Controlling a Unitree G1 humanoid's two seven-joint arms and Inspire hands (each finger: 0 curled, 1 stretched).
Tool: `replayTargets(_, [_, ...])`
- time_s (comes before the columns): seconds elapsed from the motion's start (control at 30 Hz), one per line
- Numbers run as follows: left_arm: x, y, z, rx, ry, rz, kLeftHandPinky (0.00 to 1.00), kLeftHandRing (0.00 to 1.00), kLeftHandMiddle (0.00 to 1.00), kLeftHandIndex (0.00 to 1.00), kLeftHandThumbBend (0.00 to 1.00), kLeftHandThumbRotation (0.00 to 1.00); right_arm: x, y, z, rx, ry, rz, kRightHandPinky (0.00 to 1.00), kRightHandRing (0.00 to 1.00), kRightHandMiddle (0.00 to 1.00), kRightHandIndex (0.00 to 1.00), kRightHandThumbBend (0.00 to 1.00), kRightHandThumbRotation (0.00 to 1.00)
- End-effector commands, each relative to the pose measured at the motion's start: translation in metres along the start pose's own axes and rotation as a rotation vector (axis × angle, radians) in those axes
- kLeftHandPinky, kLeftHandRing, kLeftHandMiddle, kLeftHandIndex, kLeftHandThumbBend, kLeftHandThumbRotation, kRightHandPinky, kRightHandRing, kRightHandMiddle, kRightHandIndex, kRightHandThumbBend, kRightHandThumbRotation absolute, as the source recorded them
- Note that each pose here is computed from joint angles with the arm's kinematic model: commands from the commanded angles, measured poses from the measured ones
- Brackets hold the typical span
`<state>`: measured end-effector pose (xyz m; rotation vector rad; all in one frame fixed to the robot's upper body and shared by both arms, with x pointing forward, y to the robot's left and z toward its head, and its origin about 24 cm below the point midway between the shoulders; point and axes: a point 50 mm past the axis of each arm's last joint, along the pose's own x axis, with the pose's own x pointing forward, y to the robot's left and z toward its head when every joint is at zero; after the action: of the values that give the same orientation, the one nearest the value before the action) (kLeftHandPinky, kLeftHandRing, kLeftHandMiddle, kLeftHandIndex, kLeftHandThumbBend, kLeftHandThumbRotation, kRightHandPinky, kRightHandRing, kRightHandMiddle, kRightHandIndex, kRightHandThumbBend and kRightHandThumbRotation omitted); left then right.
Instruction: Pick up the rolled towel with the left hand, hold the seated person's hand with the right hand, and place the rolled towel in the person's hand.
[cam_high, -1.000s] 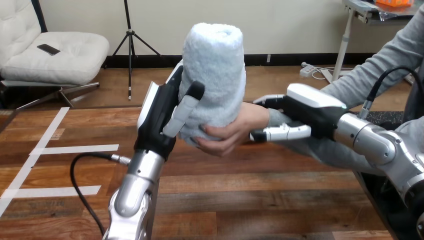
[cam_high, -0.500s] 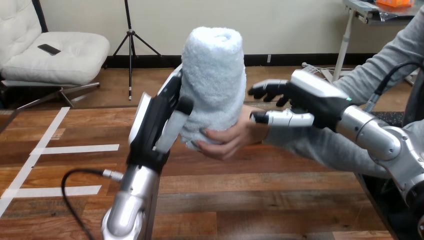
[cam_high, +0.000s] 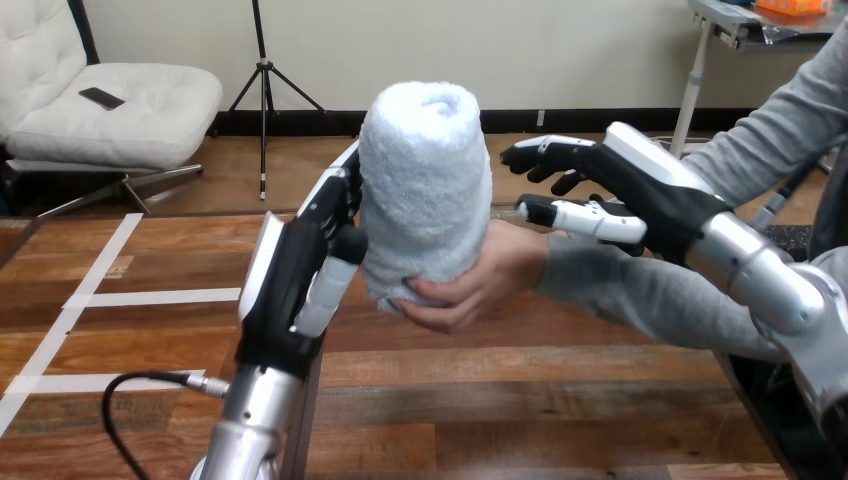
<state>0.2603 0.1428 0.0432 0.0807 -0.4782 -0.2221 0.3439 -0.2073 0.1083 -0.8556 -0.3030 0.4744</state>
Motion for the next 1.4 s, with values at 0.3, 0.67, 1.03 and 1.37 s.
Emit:
replayTargets(0.3, [0.000, 0.008, 0.025, -0.016, -0.125, 0.044, 0.86, 0.92, 0.92, 0.89, 0.93, 0.96, -0.016, -0.007, 0.020, 0.125, -0.155, -0.190, 0.71, 0.78, 0.80, 0.79, 0.99, 1.00])
replayTargets(0.67, [-0.013, 0.009, 0.035, -0.020, -0.129, 0.072, 0.83, 0.90, 0.90, 0.88, 0.94, 0.95, -0.043, 0.012, 0.034, 0.260, -0.226, -0.291, 0.76, 0.81, 0.81, 0.80, 0.96, 1.00])
replayTargets(1.03, [-0.027, 0.010, 0.041, -0.018, -0.132, 0.070, 0.82, 0.90, 0.89, 0.87, 0.93, 0.93, -0.065, 0.038, 0.049, 0.484, -0.303, -0.348, 0.75, 0.81, 0.82, 0.83, 0.88, 1.00])
replayTargets(1.37, [-0.040, 0.011, 0.046, -0.017, -0.123, 0.038, 0.84, 0.92, 0.91, 0.88, 0.90, 0.93, -0.083, 0.063, 0.062, 0.684, -0.334, -0.395, 0.78, 0.83, 0.84, 0.83, 0.88, 1.00])
